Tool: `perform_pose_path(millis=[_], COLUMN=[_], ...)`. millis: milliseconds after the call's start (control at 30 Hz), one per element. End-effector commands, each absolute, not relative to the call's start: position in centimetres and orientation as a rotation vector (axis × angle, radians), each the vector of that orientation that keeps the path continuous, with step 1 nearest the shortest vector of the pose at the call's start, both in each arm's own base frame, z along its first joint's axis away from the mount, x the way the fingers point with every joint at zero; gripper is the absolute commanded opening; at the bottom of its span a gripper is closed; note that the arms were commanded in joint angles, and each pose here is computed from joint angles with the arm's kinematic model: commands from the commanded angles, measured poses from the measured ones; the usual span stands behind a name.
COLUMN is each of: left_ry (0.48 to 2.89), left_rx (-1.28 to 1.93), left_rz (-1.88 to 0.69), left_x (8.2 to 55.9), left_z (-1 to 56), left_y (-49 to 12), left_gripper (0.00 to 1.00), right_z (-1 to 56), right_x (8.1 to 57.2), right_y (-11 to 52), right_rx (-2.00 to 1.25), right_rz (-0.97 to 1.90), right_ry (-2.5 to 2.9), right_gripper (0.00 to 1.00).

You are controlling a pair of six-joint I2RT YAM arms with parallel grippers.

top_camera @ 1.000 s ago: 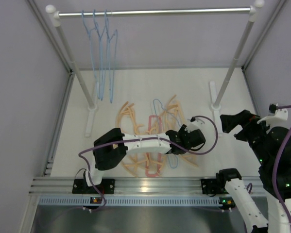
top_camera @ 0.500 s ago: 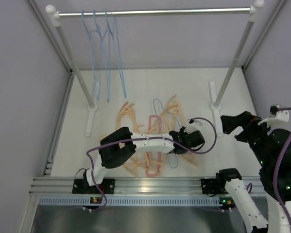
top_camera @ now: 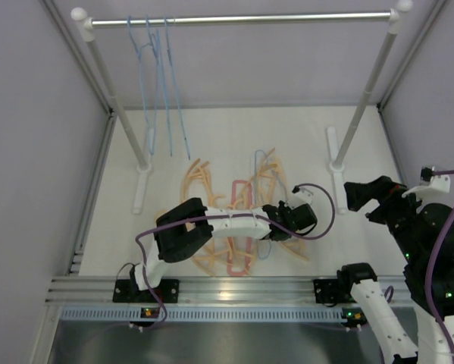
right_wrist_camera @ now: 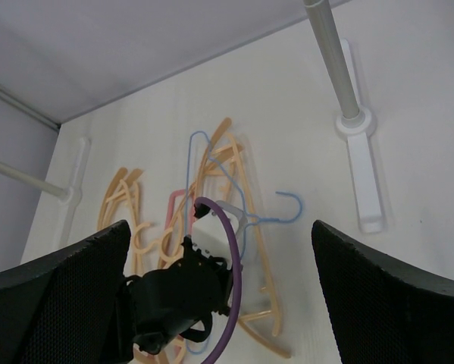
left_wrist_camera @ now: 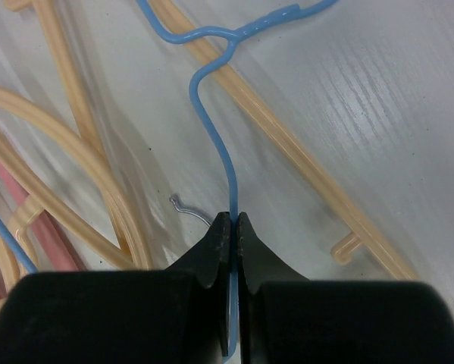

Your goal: Organize the hangers

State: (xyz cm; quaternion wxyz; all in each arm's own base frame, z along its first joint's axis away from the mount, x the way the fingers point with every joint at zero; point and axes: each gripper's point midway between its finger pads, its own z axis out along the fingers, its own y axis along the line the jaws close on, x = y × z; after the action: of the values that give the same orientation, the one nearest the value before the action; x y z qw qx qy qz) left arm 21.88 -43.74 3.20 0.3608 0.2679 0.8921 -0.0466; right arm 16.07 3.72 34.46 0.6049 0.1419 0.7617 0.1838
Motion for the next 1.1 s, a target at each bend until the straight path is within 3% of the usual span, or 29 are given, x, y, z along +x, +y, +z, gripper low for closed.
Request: perform_pose_path(millis=[0, 200, 567, 833, 1067], left_ry=[2.294, 2.268, 2.153, 1.885, 1.659], left_rx=[0.658, 0.601, 0.388, 0.191, 0.085], left_rz=[-0.16, -0.283, -0.711, -1.107, -1.298], left_x=[21.8, 21.2, 18.9, 17.7, 17.5], left_z=[4.0, 8.5, 22.5, 36.2, 45.9], left_y=[-43.7, -43.7, -43.1, -41.8, -39.3], left_gripper=[0.0, 0.0, 0.0, 0.0, 0.0], right_z=[34.2, 34.3, 35.0, 35.3, 35.3], right_x=[15.8, 15.7, 15.3, 15.2, 15.5], right_y=[3.2, 3.1, 3.0, 3.1, 3.1], right_rx=[0.34, 0.338, 0.324, 0.308, 0.295], right_rz=[0.397, 0.394, 0.386, 0.387, 0.378], right_ry=[1.761, 1.752, 1.731, 1.726, 1.736], right_gripper=[0.99, 1.0, 0.99, 0.99, 0.99])
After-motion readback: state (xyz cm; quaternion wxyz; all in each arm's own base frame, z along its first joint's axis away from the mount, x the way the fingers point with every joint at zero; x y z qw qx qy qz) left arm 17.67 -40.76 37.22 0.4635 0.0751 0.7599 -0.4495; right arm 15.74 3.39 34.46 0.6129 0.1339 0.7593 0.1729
